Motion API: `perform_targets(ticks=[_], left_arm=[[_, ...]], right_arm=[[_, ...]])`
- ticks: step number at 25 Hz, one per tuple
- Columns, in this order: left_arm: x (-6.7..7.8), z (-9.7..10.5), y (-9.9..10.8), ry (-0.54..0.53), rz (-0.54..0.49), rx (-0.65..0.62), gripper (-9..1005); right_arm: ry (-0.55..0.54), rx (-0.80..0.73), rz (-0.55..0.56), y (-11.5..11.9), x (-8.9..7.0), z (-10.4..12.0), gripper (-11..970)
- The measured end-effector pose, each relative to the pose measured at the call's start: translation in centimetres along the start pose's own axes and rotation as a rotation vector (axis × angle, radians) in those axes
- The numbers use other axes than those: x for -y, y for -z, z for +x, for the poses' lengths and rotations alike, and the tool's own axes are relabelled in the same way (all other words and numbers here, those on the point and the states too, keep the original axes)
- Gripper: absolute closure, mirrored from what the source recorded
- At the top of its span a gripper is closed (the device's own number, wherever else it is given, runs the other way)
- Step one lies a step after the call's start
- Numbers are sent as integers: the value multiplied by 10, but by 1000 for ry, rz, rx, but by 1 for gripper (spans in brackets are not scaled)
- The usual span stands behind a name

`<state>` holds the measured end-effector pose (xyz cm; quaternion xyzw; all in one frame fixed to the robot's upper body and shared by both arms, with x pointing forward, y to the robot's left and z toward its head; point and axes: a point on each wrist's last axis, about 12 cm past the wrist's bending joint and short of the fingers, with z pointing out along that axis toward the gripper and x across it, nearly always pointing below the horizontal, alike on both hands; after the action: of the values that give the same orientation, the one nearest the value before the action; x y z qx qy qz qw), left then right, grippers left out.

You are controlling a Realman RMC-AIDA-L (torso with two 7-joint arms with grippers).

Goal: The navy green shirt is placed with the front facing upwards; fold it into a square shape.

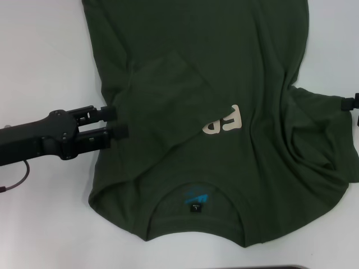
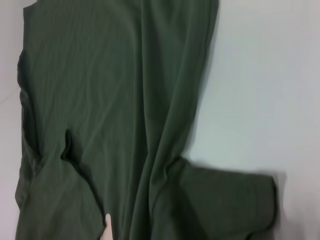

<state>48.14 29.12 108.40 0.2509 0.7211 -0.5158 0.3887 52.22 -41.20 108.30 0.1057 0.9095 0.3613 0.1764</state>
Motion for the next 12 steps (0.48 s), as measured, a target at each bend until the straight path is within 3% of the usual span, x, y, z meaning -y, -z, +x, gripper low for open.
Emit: perform_targets(ticks=[12], left_arm=[[-1, 1, 0, 2, -4, 0, 293]], right_arm=[[-5, -12, -11, -12, -4, -1, 44]])
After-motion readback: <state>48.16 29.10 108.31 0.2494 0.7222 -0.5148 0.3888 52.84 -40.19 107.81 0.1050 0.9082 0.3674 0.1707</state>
